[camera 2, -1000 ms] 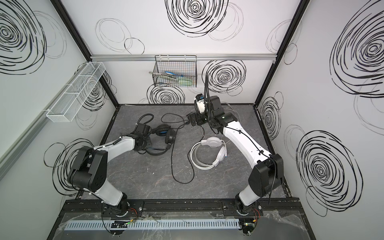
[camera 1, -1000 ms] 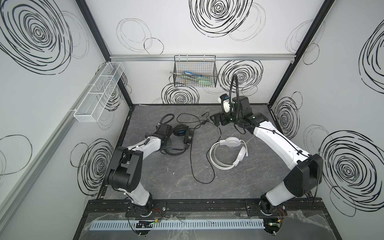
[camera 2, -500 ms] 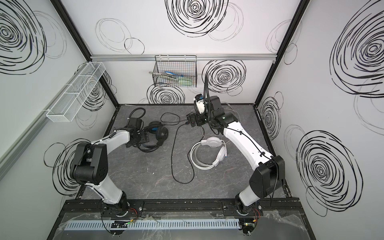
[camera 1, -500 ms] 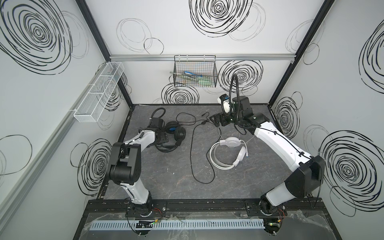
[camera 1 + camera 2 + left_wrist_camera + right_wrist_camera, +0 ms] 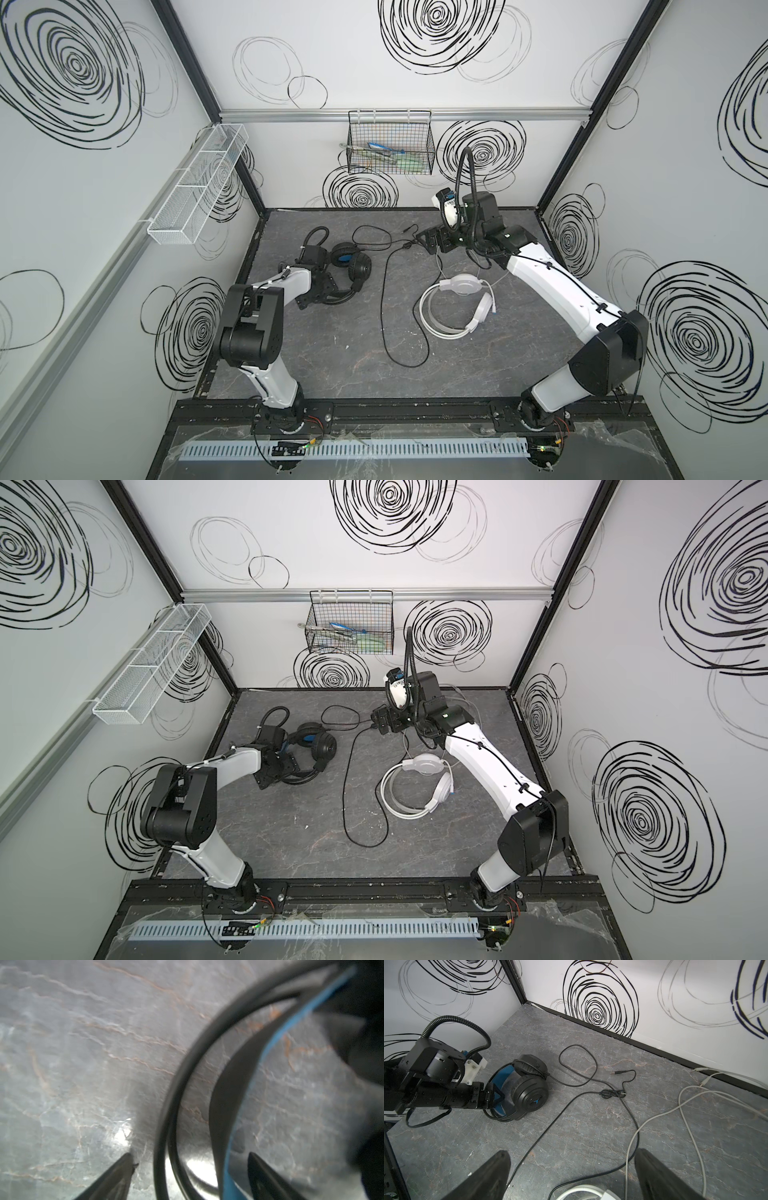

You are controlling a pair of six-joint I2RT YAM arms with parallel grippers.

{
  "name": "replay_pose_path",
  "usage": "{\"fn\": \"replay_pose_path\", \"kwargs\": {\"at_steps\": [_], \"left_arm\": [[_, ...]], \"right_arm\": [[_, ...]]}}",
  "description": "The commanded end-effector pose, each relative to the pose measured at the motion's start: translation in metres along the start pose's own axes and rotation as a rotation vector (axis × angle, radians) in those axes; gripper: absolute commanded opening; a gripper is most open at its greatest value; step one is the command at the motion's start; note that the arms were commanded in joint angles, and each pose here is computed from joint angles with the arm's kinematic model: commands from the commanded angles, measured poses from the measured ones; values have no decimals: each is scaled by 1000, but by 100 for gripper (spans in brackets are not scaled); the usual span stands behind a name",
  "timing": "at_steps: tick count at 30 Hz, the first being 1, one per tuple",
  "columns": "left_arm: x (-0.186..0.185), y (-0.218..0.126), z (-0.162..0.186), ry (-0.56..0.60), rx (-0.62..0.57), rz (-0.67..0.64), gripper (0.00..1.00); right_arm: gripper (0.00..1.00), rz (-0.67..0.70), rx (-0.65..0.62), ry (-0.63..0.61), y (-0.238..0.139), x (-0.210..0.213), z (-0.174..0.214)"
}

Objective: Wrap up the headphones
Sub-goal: 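Close the left gripper on the black headband, then lift the black headphones high with the left gripper, away from the table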

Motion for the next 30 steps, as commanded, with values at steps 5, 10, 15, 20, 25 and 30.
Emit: {"fn": "replay_pose_path", "kwargs": {"at_steps": [5,10,15,20,25,30], "left_arm": [[11,24,16,-50,29,-84,53],[13,14,1,-54,-42,-99,23],[7,-10,-33,-37,-141,-93,0],[-14,-71,-87,19,-329,-56,0],[-44,-158,-131,150,-547,-15,0],[-71,-247,-134,282,-780,-27,0]], "right_arm": [[97,3,-23,-13,-10,1,-5],[97,12,-42,-10,-20,-3,-8],[97,-4,-70,-27,-35,3,-8],[97,-36,-77,-8,-49,8,-1],[97,-136,-119,-22,-61,26,2],[97,-312,-181,-62,-65,62,15]]}}
Point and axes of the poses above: each gripper's point midway between its finger pads, its own y axis out along the fingers, its own x axis along the line the jaws close on, z = x × y, the point moved 3 cm from there along -y, back along the fingers, and after that the axes turned 6 degrees about -y, right-handed, at the moved point
